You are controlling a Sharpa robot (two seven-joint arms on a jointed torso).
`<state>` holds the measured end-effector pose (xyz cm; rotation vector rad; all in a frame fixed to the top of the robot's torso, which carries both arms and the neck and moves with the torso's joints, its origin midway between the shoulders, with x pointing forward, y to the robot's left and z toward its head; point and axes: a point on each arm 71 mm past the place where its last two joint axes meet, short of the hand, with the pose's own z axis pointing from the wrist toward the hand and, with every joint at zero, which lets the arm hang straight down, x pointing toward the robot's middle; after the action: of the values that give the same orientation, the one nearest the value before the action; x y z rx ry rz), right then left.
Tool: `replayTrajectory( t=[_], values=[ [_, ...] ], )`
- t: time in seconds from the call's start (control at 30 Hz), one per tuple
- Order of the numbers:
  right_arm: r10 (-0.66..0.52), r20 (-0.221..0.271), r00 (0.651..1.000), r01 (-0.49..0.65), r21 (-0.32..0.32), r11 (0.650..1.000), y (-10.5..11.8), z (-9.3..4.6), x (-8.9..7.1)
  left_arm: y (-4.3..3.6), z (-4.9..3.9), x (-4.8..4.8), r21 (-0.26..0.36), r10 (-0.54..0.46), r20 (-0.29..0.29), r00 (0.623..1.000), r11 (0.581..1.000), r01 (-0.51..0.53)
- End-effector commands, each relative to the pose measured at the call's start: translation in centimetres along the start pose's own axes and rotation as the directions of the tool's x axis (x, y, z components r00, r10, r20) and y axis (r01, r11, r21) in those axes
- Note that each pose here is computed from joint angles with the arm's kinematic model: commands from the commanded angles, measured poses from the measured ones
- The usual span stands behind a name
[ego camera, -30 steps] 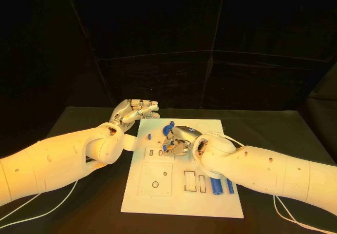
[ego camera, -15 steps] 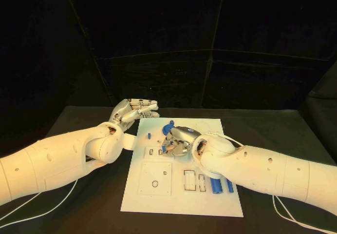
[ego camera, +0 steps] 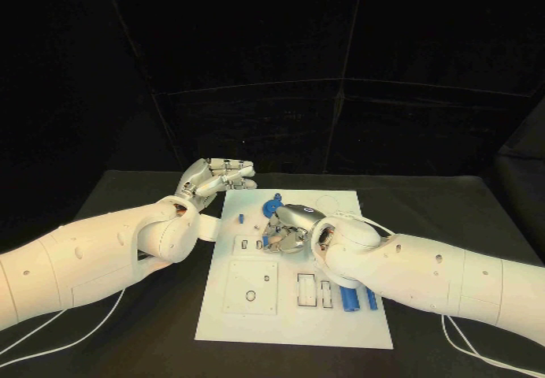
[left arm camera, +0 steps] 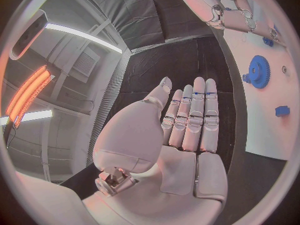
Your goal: Assemble the parts on the task board
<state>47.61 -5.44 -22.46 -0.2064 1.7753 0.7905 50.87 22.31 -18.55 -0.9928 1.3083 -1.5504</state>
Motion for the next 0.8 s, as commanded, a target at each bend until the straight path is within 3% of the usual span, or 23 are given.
replayTrajectory(
  t=[0.03, 0.8],
  values=[
    [-0.027, -0.044, 0.999, 0.028, 0.035, 0.999, -0.55, -0.17, 0.69, -0.14, 0.07, 0.02, 0.007, -0.006, -0.006, 1.000, 1.000, 0.006],
    [-0.024, -0.016, 1.000, 0.025, 0.043, 0.999, -0.63, -0.12, 0.63, -0.12, 0.10, -0.11, 0.007, -0.005, -0.004, 1.000, 1.000, 0.005]
  ],
)
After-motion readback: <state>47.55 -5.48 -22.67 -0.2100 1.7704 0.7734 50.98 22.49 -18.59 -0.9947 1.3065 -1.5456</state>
